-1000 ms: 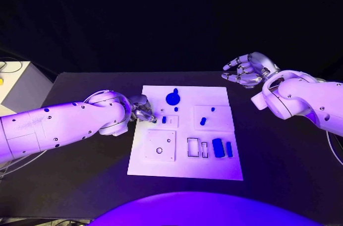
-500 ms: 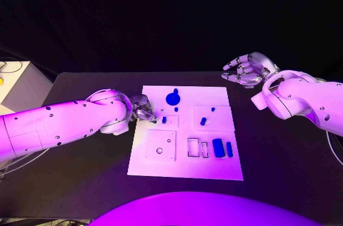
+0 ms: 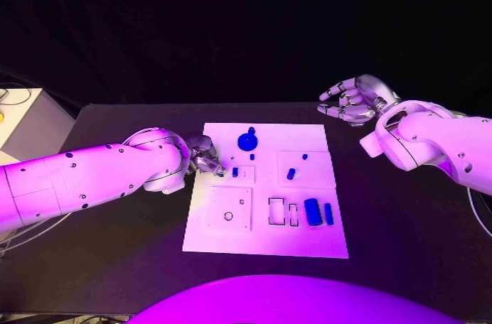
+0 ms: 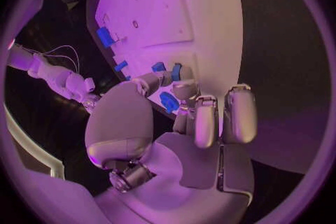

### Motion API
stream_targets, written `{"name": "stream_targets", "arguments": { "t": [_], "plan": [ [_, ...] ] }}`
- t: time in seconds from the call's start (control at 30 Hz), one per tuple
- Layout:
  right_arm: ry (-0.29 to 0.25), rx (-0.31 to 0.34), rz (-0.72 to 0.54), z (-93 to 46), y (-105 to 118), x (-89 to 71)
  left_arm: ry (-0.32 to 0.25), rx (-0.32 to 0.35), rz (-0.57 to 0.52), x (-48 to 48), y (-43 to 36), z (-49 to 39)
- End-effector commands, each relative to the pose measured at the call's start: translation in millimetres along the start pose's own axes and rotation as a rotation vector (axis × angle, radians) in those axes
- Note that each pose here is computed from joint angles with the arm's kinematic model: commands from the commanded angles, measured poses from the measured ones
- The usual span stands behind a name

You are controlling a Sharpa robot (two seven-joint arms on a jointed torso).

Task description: Assemble the parts on the task board

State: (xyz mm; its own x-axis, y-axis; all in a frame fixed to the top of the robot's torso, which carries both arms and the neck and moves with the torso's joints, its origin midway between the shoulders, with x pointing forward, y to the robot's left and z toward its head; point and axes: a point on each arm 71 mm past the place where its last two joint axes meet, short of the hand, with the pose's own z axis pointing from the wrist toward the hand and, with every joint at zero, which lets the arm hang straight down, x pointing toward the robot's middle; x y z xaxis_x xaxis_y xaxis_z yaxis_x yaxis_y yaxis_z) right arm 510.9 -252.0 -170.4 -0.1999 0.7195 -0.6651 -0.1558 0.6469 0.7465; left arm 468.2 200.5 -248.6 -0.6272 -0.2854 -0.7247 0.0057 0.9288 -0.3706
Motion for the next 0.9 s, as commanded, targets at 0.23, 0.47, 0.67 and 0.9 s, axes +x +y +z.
{"name": "stream_targets", "arguments": {
  "t": [0.23, 0.47, 0.67, 0.9],
  "plan": [
    [0.012, -0.015, -0.004, -0.2, 1.1, 1.0, 0.042, -0.001, -0.001, 8.5, -1.1, 1.2],
    [0.012, -0.016, -0.004, -0.1, 1.2, 1.1, 0.036, -0.006, -0.004, 7.7, -0.1, 1.8],
    [0.013, -0.016, -0.004, 0.0, 1.1, 1.2, 0.034, -0.01, -0.005, 7.1, 0.8, 2.2],
    [0.013, -0.017, -0.004, -0.1, 0.9, 1.1, 0.018, -0.015, -0.001, 5.5, 2.0, 2.9]
  ]
}}
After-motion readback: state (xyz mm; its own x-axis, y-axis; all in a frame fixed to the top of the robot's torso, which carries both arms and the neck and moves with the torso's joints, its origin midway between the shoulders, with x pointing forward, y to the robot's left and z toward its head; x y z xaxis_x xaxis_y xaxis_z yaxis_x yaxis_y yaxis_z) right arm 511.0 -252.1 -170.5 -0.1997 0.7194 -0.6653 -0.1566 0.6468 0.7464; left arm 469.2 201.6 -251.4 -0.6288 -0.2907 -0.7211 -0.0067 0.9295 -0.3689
